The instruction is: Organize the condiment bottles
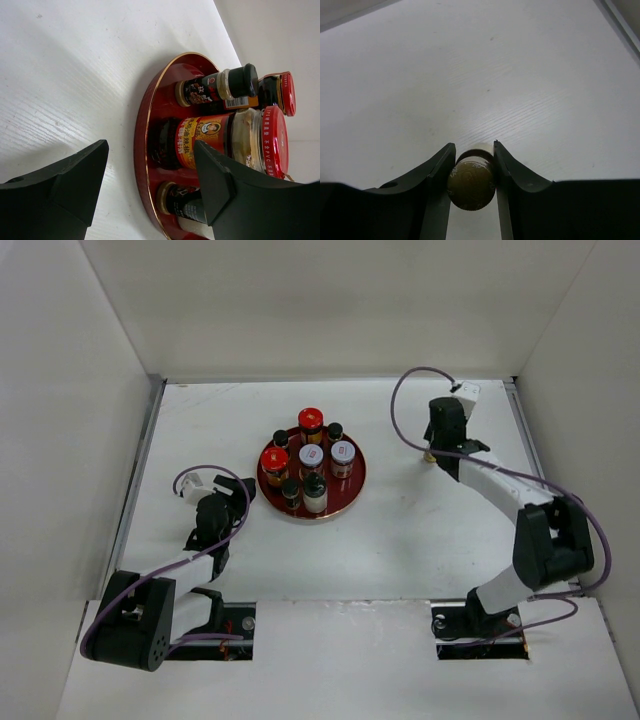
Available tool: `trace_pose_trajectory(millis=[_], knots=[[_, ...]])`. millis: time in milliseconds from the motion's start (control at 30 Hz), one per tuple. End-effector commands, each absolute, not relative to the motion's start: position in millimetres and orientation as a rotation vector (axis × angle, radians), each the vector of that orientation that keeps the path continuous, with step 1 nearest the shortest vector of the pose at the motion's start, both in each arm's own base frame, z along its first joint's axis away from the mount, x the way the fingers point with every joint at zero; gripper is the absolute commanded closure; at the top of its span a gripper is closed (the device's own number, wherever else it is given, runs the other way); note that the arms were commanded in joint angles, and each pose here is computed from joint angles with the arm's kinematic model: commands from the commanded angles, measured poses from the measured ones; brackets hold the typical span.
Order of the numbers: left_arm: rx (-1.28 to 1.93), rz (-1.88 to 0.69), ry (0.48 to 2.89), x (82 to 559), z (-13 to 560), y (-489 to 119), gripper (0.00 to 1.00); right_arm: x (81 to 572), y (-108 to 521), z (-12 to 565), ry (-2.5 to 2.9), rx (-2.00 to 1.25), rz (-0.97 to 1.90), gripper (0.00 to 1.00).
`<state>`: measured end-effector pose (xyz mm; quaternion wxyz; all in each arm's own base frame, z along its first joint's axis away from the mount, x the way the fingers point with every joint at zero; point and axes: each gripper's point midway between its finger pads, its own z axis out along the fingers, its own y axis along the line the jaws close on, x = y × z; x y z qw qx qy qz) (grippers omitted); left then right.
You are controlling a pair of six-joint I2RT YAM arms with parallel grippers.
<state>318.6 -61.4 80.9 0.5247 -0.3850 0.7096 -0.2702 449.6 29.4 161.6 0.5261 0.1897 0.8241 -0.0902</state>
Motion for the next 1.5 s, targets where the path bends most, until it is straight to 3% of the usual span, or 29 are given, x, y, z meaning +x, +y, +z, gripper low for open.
trace_pose_trajectory(millis=[0, 433, 833, 1000, 1067, 1233, 1367, 1433, 1467], knots=[[-0.895, -0.666, 1.633, 329, 103, -62, 0.33, 434, 88, 227, 1.823, 0.379, -0.015, 0.71], [-0.920, -0.643, 1.595, 329, 107, -47, 0.33, 366, 275, 248, 1.771, -0.004, 0.426, 0.70], [-0.942, -0.611, 1.575, 326, 109, -36, 0.33, 382, 309, 198, 1.816, -0.079, 0.312, 0.67], [-0.946, -0.614, 1.577, 326, 108, -37, 0.33, 373, 315, 183, 1.823, -0.110, 0.282, 0.47], [-0.948, -0.609, 1.573, 326, 108, -36, 0.33, 368, 316, 189, 1.811, -0.106, 0.295, 0.38], [-0.949, -0.611, 1.558, 326, 112, -34, 0.33, 363, 313, 210, 1.778, -0.094, 0.326, 0.27], [-0.961, -0.577, 1.571, 325, 108, -30, 0.32, 351, 301, 237, 1.731, -0.069, 0.363, 0.12], [-0.962, -0.570, 1.585, 325, 106, -31, 0.32, 343, 286, 249, 1.700, -0.039, 0.373, 0.00], [-0.958, -0.562, 1.592, 326, 105, -31, 0.32, 339, 277, 251, 1.688, -0.014, 0.371, 0.00]])
